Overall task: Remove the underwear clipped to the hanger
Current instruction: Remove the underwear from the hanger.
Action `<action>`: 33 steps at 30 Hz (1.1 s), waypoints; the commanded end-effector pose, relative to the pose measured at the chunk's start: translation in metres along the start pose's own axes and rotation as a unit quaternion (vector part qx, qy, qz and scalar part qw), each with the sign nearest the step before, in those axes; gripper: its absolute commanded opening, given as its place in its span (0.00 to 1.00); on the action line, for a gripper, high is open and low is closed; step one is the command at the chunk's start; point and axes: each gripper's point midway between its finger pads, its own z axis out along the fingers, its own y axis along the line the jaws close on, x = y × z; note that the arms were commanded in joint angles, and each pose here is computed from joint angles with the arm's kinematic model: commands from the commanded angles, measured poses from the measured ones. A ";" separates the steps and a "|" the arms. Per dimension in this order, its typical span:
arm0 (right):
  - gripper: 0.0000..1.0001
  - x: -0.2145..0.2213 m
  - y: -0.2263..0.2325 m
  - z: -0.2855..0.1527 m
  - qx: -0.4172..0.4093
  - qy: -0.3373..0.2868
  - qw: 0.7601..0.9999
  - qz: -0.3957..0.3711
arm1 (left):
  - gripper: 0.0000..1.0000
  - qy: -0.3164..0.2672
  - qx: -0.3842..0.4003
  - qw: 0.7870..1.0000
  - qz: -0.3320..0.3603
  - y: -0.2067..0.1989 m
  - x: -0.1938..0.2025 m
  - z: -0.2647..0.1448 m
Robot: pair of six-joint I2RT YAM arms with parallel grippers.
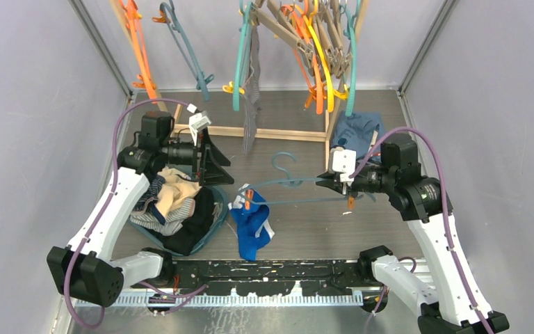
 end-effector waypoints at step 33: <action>0.01 -0.069 0.001 -0.005 -0.049 -0.127 0.983 -0.122 | 0.69 0.029 0.153 0.972 -0.176 -0.029 0.043 0.015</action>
